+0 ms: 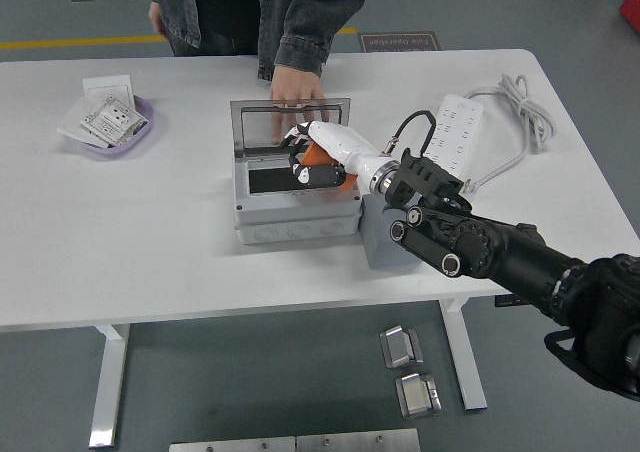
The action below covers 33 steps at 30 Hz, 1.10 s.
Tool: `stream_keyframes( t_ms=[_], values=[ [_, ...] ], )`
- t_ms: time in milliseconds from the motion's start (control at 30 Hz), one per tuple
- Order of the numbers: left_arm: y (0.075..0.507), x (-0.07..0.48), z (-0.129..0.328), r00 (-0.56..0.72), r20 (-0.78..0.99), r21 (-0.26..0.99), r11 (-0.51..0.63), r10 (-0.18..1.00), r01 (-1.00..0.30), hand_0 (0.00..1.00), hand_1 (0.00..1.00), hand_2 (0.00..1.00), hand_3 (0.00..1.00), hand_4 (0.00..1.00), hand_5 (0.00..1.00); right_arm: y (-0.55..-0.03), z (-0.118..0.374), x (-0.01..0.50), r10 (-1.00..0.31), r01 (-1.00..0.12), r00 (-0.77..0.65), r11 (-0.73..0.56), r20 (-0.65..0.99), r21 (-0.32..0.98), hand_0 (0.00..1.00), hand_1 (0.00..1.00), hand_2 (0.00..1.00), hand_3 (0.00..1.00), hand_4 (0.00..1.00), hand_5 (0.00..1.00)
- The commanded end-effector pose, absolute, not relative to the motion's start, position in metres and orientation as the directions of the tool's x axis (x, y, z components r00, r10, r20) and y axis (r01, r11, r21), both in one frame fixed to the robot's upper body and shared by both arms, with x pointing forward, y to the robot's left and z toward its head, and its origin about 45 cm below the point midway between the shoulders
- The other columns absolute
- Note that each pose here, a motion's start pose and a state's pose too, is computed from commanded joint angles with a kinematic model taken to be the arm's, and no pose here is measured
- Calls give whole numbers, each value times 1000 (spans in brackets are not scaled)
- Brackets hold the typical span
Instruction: Pick up the cylinder from the cube,place it in the box,flap close box
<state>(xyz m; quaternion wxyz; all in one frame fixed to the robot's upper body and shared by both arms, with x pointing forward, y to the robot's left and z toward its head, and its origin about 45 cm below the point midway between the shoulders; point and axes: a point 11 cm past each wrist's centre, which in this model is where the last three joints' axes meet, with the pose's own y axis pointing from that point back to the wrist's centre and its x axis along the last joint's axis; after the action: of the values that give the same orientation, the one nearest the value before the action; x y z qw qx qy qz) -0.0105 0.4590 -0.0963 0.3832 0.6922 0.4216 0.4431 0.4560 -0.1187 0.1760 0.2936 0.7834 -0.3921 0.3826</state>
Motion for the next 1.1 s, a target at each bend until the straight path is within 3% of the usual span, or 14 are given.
stream_keyframes(
  t_ms=[67, 100, 667, 700, 867, 900, 1100],
  values=[
    [459, -10, -96, 253, 290, 904, -351, 923, 244, 755, 801, 800, 887, 847, 590, -119, 176, 456, -389, -838, 402, -521, 829, 162, 389, 467, 646, 738, 459, 131],
    [459, -10, -96, 254, 290, 904, -351, 923, 244, 755, 800, 798, 886, 847, 590, -119, 176, 456, -389, -838, 402, -521, 828, 162, 452, 463, 649, 754, 527, 140],
    [458, -9, -96, 266, 283, 905, -348, 922, 245, 752, 797, 790, 878, 845, 585, -120, 176, 456, -386, -833, 406, -530, 828, 162, 499, 461, 649, 756, 556, 148],
    [458, -9, -96, 267, 282, 905, -348, 922, 245, 750, 793, 781, 869, 844, 583, -120, 176, 456, -385, -833, 406, -530, 828, 162, 562, 489, 650, 763, 590, 142],
    [457, -9, -97, 270, 279, 906, -346, 922, 246, 750, 793, 781, 869, 844, 583, -119, 176, 456, -387, -832, 408, -532, 827, 161, 562, 489, 650, 763, 590, 142],
    [457, -9, -97, 270, 277, 906, -345, 922, 246, 750, 792, 771, 862, 843, 578, -119, 177, 456, -387, -831, 408, -532, 827, 161, 678, 589, 668, 792, 680, 162],
    [455, -8, -98, 276, 271, 908, -340, 922, 246, 749, 791, 766, 861, 840, 572, -118, 179, 457, -390, -829, 408, -538, 826, 155, 707, 612, 672, 793, 677, 153]
  ],
)
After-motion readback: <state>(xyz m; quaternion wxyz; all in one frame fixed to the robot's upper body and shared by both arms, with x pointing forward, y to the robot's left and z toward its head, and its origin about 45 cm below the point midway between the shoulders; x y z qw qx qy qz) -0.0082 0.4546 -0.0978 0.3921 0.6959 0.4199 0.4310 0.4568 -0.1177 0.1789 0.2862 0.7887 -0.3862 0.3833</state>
